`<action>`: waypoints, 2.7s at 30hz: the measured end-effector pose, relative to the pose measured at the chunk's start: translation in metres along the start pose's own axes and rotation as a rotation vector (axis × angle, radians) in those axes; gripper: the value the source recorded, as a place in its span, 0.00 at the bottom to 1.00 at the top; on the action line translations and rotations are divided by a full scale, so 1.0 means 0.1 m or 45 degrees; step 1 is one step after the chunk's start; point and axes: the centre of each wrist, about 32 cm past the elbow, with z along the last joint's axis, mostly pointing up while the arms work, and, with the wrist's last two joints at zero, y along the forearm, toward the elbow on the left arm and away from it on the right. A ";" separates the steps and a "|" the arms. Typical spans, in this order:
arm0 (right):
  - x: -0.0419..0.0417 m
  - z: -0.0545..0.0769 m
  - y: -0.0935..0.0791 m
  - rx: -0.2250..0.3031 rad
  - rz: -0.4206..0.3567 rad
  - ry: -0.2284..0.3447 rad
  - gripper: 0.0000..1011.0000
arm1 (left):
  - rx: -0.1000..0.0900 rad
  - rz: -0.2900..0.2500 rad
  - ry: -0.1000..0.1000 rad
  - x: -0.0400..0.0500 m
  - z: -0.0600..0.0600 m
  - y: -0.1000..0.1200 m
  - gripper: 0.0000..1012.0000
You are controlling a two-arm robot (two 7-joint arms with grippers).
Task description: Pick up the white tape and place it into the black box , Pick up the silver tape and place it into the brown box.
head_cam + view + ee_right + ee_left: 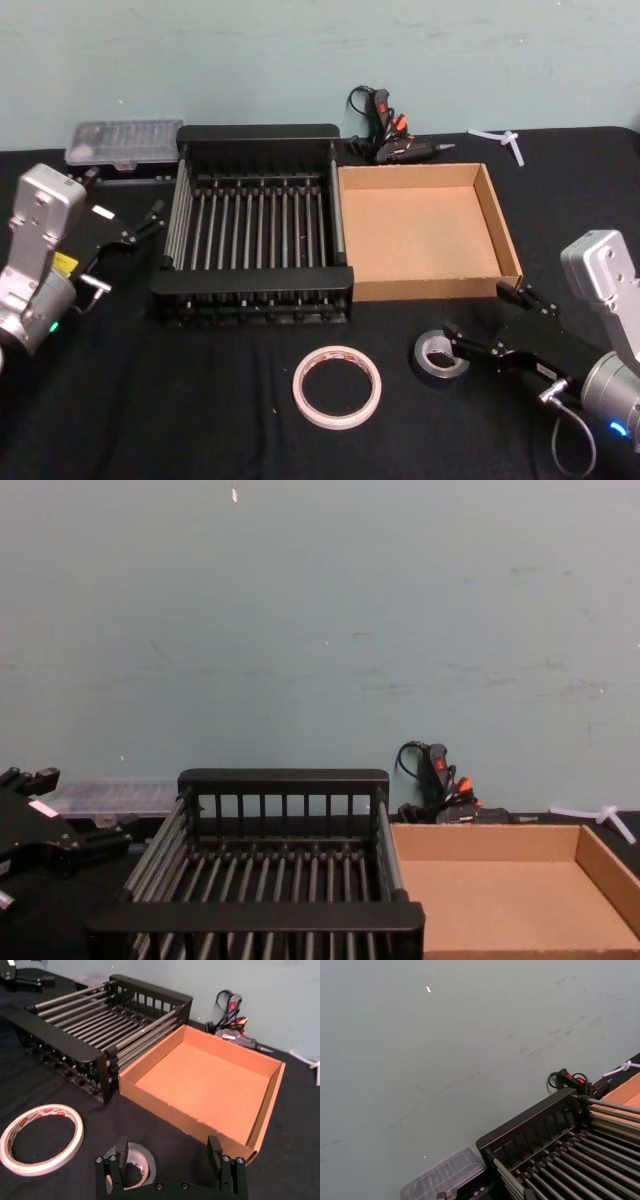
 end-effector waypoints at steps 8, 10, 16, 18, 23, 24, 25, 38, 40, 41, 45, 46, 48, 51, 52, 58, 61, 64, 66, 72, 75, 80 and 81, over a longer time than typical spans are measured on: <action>-0.019 0.00 0.02 -0.064 0.029 0.012 0.99 | 0.000 0.000 0.000 0.000 0.00 0.00 0.99; -0.022 0.00 0.03 -0.075 0.030 0.012 0.99 | 0.000 0.000 0.000 0.000 0.00 0.00 0.99; -0.024 -0.02 0.06 -0.113 0.027 0.010 0.99 | 0.000 0.000 0.000 0.000 0.00 0.00 0.99; -0.023 -0.02 0.07 -0.122 0.024 0.010 0.99 | 0.000 0.000 0.000 0.000 0.00 0.00 0.99; -0.023 -0.02 0.10 -0.133 0.024 0.017 0.99 | 0.000 0.000 0.000 0.000 0.00 0.00 0.99; -0.023 -0.02 0.11 -0.135 0.023 0.017 0.99 | 0.000 0.000 0.000 0.000 0.00 0.00 0.99; -0.023 -0.02 0.11 -0.136 0.023 0.016 0.99 | 0.000 0.000 0.000 0.000 0.00 0.00 0.99; -0.035 -0.05 0.18 -0.182 0.014 0.021 0.99 | 0.000 0.000 0.000 0.000 0.00 0.00 0.99; -0.035 -0.05 0.18 -0.184 0.012 0.023 0.99 | 0.000 0.000 0.000 0.000 0.00 0.00 0.99; -0.035 -0.05 0.19 -0.185 0.011 0.025 0.99 | 0.000 0.000 0.000 0.000 0.00 0.00 0.99; -0.033 -0.05 0.19 -0.186 0.009 0.026 0.99 | 0.000 0.000 0.000 0.000 0.00 0.00 0.99; -0.032 -0.05 0.19 -0.186 0.009 0.025 0.99 | 0.000 0.000 0.000 0.000 0.00 0.00 0.99; -0.032 -0.05 0.19 -0.185 0.009 0.024 0.99 | 0.000 0.000 0.000 0.000 0.00 0.00 0.99; -0.031 -0.04 0.19 -0.185 0.009 0.024 0.99 | 0.000 0.000 0.000 0.000 0.00 0.00 0.99; -0.031 -0.04 0.19 -0.184 0.009 0.023 0.99 | 0.000 0.000 0.000 0.000 0.00 0.00 0.99; -0.032 -0.04 0.19 -0.184 0.010 0.024 0.89 | 0.000 0.000 0.000 0.000 0.00 0.00 0.99; -0.033 -0.04 0.19 -0.183 0.011 0.024 0.81 | 0.000 0.000 0.000 0.000 0.00 0.00 0.99; -0.034 -0.04 0.19 -0.183 0.011 0.024 0.70 | 0.000 0.000 0.000 0.000 0.00 0.00 0.99; -0.034 -0.04 0.18 -0.183 0.011 0.024 0.67 | 0.000 0.000 0.000 0.000 0.00 0.00 0.99; -0.035 -0.04 0.18 -0.182 0.011 0.024 0.48 | 0.000 0.000 0.000 0.000 0.00 0.00 0.99; -0.035 -0.04 0.18 -0.182 0.011 0.024 0.38 | 0.000 0.000 0.000 0.000 0.00 0.00 0.99; -0.034 -0.04 0.18 -0.181 0.011 0.024 0.22 | 0.000 0.000 0.000 0.000 0.00 0.00 0.99; -0.034 -0.04 0.18 -0.181 0.011 0.024 0.20 | 0.000 0.000 0.000 0.000 0.00 0.00 0.99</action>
